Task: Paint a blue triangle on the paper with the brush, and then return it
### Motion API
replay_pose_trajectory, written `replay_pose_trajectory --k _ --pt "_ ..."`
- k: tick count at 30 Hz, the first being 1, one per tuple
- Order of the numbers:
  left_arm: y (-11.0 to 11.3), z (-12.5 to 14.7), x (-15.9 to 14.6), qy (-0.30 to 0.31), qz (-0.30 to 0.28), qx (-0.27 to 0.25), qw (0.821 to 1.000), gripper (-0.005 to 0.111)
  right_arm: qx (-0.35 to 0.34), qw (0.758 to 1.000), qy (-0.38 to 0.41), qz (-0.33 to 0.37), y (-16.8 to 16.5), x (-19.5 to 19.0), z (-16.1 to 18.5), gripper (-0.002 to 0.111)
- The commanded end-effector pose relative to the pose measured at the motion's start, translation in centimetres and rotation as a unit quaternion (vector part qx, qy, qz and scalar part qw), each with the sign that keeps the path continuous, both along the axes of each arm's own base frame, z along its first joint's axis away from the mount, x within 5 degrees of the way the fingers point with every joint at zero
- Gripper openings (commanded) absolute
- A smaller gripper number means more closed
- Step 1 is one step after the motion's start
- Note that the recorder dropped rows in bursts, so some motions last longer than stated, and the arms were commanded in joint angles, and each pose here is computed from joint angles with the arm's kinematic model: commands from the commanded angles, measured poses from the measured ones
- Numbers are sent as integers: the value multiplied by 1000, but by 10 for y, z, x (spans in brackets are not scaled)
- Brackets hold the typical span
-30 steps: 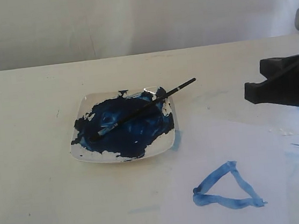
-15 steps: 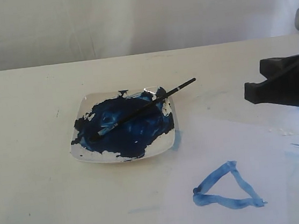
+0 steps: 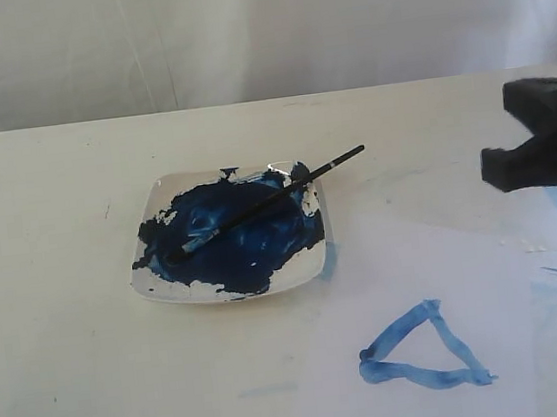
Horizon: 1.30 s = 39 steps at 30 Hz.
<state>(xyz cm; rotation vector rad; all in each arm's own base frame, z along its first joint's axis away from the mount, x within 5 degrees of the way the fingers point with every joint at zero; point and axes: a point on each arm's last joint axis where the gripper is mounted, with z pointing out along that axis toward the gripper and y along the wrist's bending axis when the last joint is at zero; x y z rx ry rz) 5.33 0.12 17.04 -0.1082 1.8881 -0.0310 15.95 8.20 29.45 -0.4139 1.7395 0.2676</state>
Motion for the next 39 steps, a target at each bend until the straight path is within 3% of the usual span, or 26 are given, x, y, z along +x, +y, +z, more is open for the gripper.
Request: replay_pose_trajectory --k 1,6,10,14,19,22,24,25,26,27,28,30,31,33,35,39 --pt "0 0 0 -6 2 -4 1000 0 34 995 -94 -3 -20 -32 31 3" --pt "0 0 0 -6 2 -4 1000 0 88 972 -207 -66 -58 -77 61 3" --pt "0 0 0 -6 2 -4 1000 0 195 943 -248 -105 -77 -110 70 3" --pt "0 0 0 -6 2 -3 1000 0 294 917 -254 -86 -84 -131 73 3" --pt "0 0 0 -6 2 -3 1000 0 394 891 -217 -66 -84 -133 74 3" --pt "0 0 0 -6 2 -3 1000 0 468 863 -183 -51 -84 -133 74 3" --pt "0 0 0 -6 2 -3 1000 0 550 821 -148 -37 -85 -134 75 3" --pt "0 0 0 -6 2 -3 1000 0 605 786 -127 -30 -87 -133 75 3" --pt "0 0 0 -6 2 -3 1000 0 614 779 -123 -29 -87 -133 75 3" --pt "0 0 0 -6 2 -3 1000 0 656 747 -100 -21 -88 -132 73 3" --pt "0 0 0 -6 2 -3 1000 0 672 735 -90 -19 -88 -132 72 3" --pt "0 0 0 -6 2 -3 1000 0 748 663 -27 -14 -86 -124 57 3" --pt "0 0 0 -6 2 -3 1000 0 794 607 18 -12 -85 -120 47 3" --pt "0 0 0 -6 2 -3 1000 0 846 527 77 -18 -83 -113 30 3" --pt "0 0 0 -6 2 -3 1000 0 871 478 108 -28 -83 -110 15 3" --pt "0 0 0 -6 2 -3 1000 0 875 470 105 -46 -85 -108 -1 3"
